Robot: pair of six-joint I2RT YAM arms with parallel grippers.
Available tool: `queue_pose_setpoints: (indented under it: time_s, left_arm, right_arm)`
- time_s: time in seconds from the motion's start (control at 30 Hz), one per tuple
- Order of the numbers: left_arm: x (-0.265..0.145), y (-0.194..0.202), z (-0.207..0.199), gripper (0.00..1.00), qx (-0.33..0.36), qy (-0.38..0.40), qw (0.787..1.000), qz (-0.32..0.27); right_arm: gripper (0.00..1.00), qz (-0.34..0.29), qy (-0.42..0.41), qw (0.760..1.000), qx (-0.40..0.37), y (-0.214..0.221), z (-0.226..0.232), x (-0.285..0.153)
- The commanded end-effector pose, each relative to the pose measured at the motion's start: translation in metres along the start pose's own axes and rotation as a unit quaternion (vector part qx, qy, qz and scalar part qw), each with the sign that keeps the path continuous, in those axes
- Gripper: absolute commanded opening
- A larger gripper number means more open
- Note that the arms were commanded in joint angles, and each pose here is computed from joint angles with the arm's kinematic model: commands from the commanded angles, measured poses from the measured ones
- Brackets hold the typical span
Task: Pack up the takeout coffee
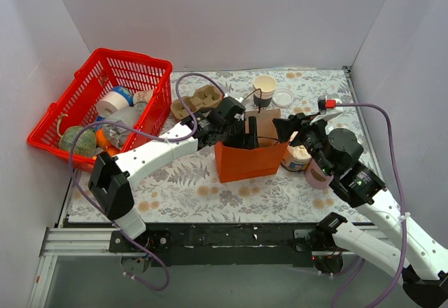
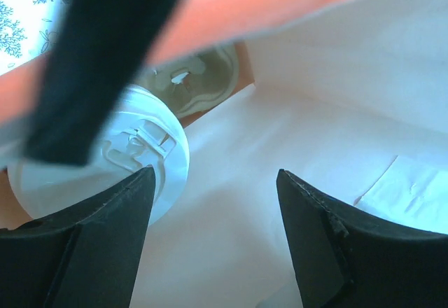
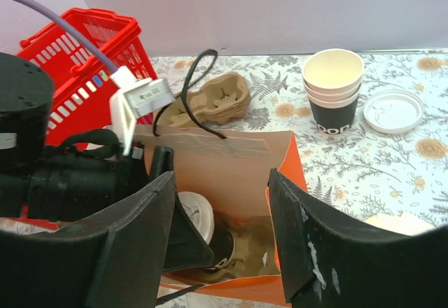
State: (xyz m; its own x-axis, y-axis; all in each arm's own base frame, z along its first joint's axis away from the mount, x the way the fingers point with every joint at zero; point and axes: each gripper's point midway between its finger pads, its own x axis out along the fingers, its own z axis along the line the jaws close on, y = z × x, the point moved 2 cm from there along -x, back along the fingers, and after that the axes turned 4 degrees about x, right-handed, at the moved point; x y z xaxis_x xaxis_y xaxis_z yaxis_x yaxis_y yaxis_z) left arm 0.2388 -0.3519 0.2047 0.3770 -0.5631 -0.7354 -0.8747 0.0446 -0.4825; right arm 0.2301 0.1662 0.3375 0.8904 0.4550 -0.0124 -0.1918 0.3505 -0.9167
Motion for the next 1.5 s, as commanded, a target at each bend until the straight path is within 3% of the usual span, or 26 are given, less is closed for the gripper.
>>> queue_pose_setpoints:
  time_s: [0.0,0.4,0.7,1.07,1.4,1.47]
  left_arm:
    - [-0.034,-0.023,-0.022,0.73,0.008,0.039,0.998,-0.052]
    - [-0.058,-0.028,-0.043,0.98,0.022,0.097,0.993,-0.067]
    - [-0.078,-0.032,-0.052,0.98,0.019,0.129,0.987,-0.089]
    - [-0.093,-0.031,-0.063,0.98,0.034,0.166,0.981,-0.093]
    - [-0.15,-0.039,-0.09,0.98,0.072,0.245,0.958,-0.128]
    - [-0.159,-0.042,-0.093,0.98,0.078,0.25,0.955,-0.14]
  right_arm:
    - [0.65,-0.015,0.037,0.999,0.015,-0.004,-0.01,0.0]
    - [0.74,-0.036,0.039,0.998,0.021,-0.017,-0.008,-0.002]
    - [0.77,-0.041,0.039,0.998,0.018,-0.019,-0.009,-0.004]
    - [0.76,-0.006,0.031,1.0,0.004,-0.01,-0.006,-0.003]
    - [0.78,0.047,0.121,0.991,-0.022,-0.015,-0.025,-0.006]
    - [0.78,0.087,0.148,0.985,-0.033,-0.004,-0.032,-0.006]
